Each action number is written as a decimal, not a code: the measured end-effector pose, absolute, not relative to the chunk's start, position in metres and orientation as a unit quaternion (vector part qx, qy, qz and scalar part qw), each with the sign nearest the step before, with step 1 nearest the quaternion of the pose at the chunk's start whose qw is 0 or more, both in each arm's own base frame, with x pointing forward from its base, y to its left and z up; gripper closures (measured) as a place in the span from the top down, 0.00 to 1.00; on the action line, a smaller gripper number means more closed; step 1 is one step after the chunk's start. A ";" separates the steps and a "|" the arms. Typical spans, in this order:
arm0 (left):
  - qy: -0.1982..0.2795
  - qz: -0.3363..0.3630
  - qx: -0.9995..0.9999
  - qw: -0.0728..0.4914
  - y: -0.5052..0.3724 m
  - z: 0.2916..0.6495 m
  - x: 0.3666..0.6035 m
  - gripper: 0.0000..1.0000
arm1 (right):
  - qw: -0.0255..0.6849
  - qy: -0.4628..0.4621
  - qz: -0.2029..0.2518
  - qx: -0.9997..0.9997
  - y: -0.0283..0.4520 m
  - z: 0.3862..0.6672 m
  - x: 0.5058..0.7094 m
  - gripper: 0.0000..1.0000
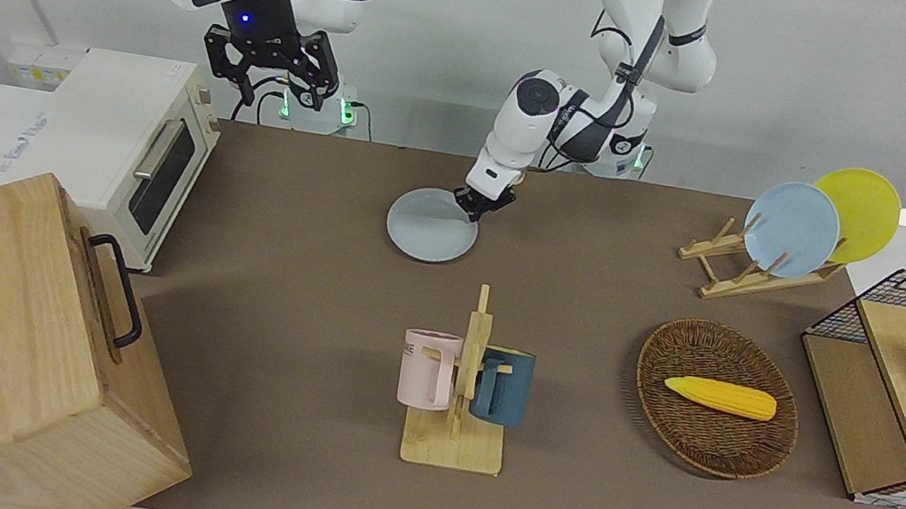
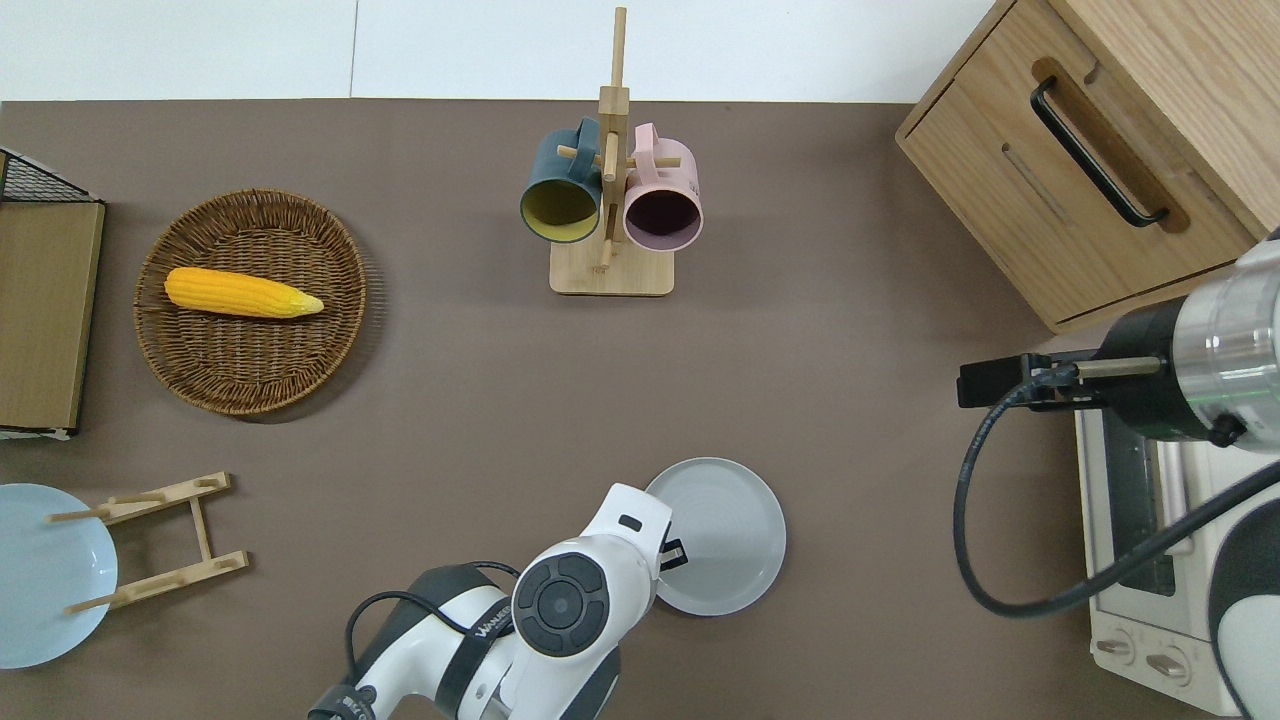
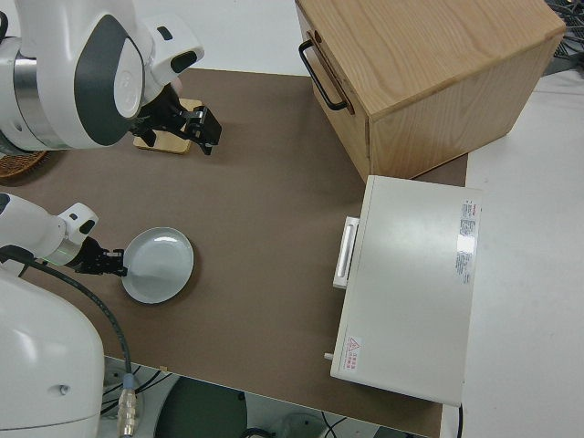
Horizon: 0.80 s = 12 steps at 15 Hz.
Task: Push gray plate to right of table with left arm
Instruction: 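Keep pushing the gray plate farther across the table with the left gripper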
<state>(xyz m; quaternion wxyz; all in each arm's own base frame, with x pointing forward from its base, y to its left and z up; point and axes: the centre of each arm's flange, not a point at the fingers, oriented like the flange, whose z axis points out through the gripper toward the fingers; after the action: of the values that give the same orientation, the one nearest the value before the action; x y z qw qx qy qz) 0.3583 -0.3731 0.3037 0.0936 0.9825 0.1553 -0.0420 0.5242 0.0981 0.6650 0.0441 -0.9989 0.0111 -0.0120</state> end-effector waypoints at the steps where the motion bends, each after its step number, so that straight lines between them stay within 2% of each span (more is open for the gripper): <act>1: 0.155 -0.040 0.982 0.098 -0.380 0.304 0.357 0.03 | 0.044 0.011 -0.012 -0.999 0.098 0.665 0.524 1.00; 12: 0.153 -0.044 0.981 0.111 -0.409 0.302 0.353 0.03 | 0.044 0.011 -0.012 -0.999 0.098 0.665 0.524 1.00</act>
<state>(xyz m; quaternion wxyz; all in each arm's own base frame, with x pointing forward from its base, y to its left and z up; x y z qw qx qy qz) 0.3527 -0.4092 0.3022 0.1108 0.9811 0.1528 -0.0437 0.5242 0.0981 0.6650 0.0441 -0.9989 0.0111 -0.0120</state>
